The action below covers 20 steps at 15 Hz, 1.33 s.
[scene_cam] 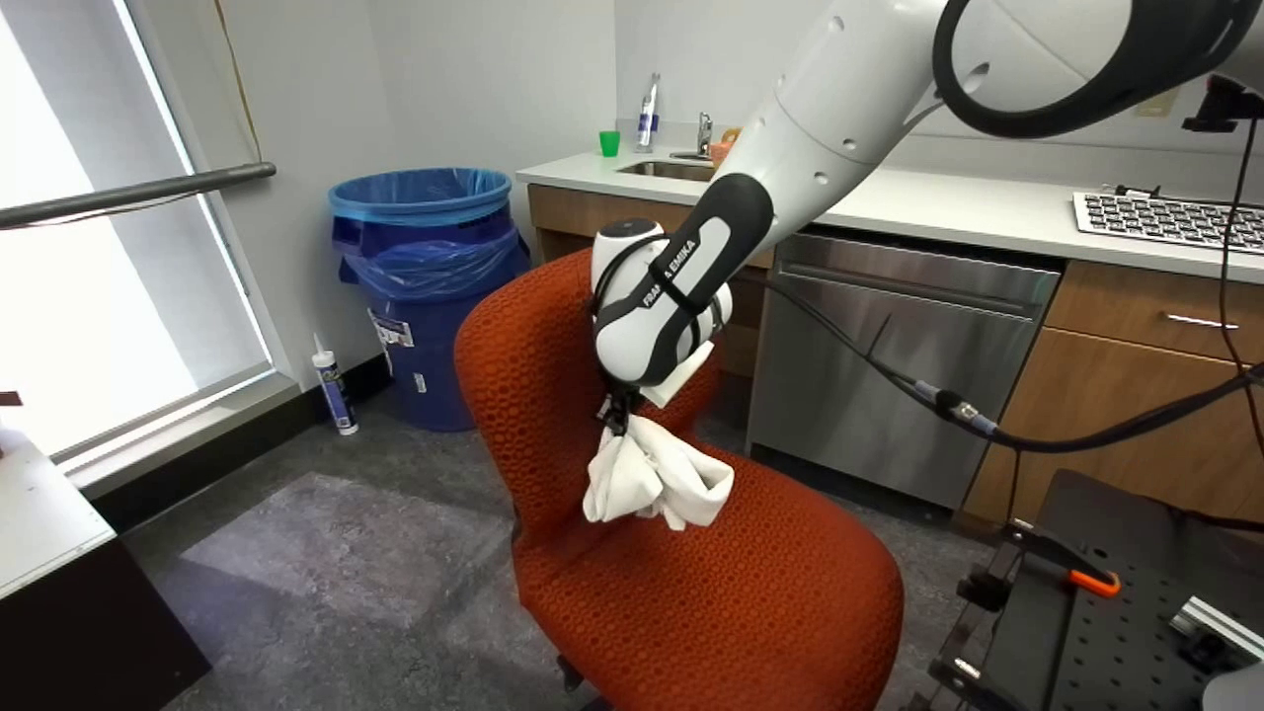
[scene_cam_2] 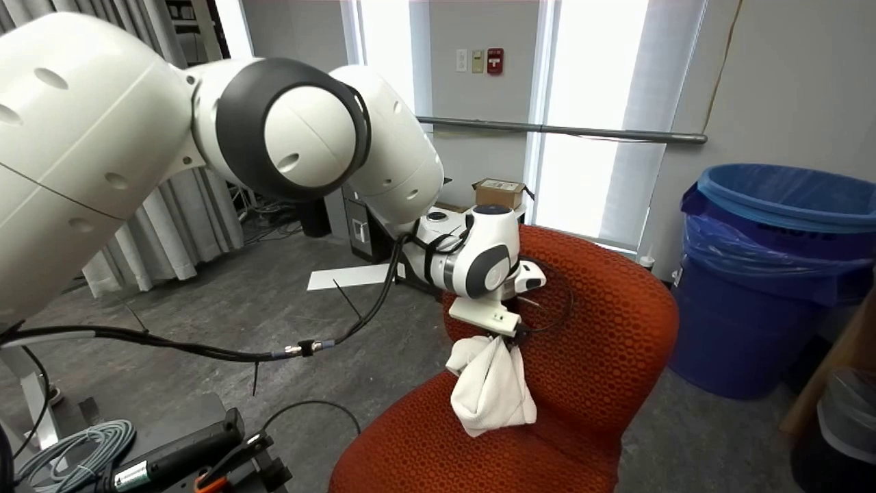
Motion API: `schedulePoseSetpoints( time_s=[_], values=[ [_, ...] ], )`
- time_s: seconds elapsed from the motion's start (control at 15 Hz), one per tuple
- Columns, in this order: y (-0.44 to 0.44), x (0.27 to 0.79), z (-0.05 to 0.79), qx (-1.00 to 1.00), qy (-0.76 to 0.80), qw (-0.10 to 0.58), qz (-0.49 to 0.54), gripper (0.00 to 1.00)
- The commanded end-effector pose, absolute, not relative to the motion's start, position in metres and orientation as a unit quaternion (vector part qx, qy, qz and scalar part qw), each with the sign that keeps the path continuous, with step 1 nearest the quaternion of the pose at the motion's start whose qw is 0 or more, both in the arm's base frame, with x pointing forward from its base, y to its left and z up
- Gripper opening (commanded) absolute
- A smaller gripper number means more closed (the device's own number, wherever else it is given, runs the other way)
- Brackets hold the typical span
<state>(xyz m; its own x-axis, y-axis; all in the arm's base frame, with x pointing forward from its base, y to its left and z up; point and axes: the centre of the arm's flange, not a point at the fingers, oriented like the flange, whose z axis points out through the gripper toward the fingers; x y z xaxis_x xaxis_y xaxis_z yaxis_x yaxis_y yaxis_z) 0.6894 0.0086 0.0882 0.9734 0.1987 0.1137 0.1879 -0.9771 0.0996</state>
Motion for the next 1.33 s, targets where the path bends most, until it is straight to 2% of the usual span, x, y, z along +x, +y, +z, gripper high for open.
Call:
schedulePoseSetpoints(
  time_s=[0.0, 1.27],
  values=[
    [0.015, 0.707, 0.158, 0.99, 0.092, 0.053, 0.089, 0.01],
    [-0.014, 0.731, 0.328, 0.984, 0.021, 0.055, 0.168, 0.01]
  ],
)
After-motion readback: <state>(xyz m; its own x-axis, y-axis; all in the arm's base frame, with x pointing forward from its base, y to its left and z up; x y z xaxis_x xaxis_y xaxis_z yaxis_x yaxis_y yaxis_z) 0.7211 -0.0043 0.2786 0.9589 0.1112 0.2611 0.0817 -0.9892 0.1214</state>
